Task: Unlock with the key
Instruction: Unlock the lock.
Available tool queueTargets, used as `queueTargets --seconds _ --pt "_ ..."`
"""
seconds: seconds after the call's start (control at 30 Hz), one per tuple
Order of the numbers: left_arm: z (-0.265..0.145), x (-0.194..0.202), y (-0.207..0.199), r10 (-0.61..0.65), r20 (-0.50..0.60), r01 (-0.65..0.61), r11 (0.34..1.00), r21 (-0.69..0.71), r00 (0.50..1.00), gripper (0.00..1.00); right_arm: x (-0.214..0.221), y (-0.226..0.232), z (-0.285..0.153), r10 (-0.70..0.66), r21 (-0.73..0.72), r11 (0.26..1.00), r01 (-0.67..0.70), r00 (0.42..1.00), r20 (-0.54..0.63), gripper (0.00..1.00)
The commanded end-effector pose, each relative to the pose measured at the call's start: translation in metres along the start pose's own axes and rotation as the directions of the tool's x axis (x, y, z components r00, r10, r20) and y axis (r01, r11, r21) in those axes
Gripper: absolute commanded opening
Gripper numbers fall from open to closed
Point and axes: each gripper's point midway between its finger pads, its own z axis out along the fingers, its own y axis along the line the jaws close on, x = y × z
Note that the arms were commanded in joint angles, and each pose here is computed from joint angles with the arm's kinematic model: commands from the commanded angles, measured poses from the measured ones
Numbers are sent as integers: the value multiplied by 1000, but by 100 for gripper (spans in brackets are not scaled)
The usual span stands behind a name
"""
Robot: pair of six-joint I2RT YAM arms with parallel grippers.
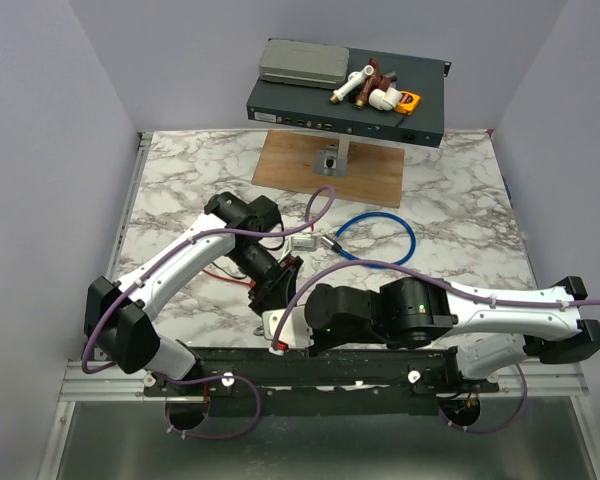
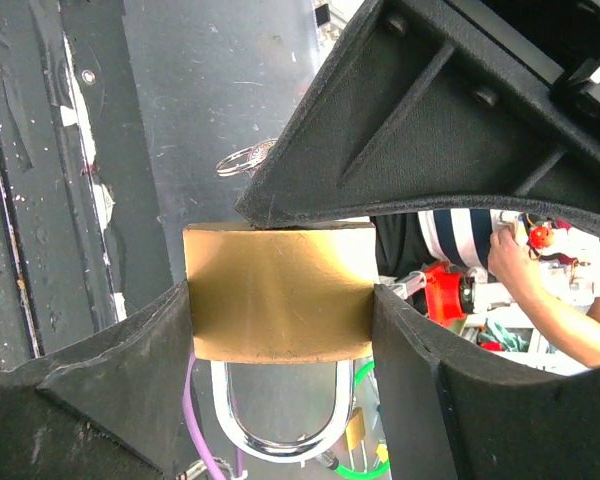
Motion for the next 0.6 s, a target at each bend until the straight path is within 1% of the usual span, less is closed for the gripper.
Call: queueTargets --seconds 0.0,0.2,0.23,0.3,0.33,0.37,0.47,0.57 --pt "-1 -25 -36 105 135 -121 986 113 985 0 -42 -14 2 9 70 997 -19 989 150 0" --pt "-5 -26 -37 114 152 -131 986 103 982 0 -41 -13 -2 -11 64 998 2 989 146 1" --pt "-6 -27 -37 121 157 -137 985 100 980 0 -43 -14 -6 -17 65 998 7 988 156 5" --pt "-6 -28 -37 121 161 -138 985 100 980 0 -48 -16 -14 -26 70 997 13 981 192 20" --pt "-7 -28 -38 123 162 -140 985 100 979 0 -51 -18 -17 -31 77 997 15 977 212 29" --pt "-7 -29 -38 123 164 -141 985 99 979 0 -54 -21 -22 -32 89 996 11 972 232 35" --pt "-8 -30 -40 130 172 -148 984 99 977 0 -57 -27 -29 -44 108 994 18 968 246 43" --pt "-9 -31 -42 138 181 -157 983 97 974 0 -59 -29 -35 -55 113 993 27 966 252 46"
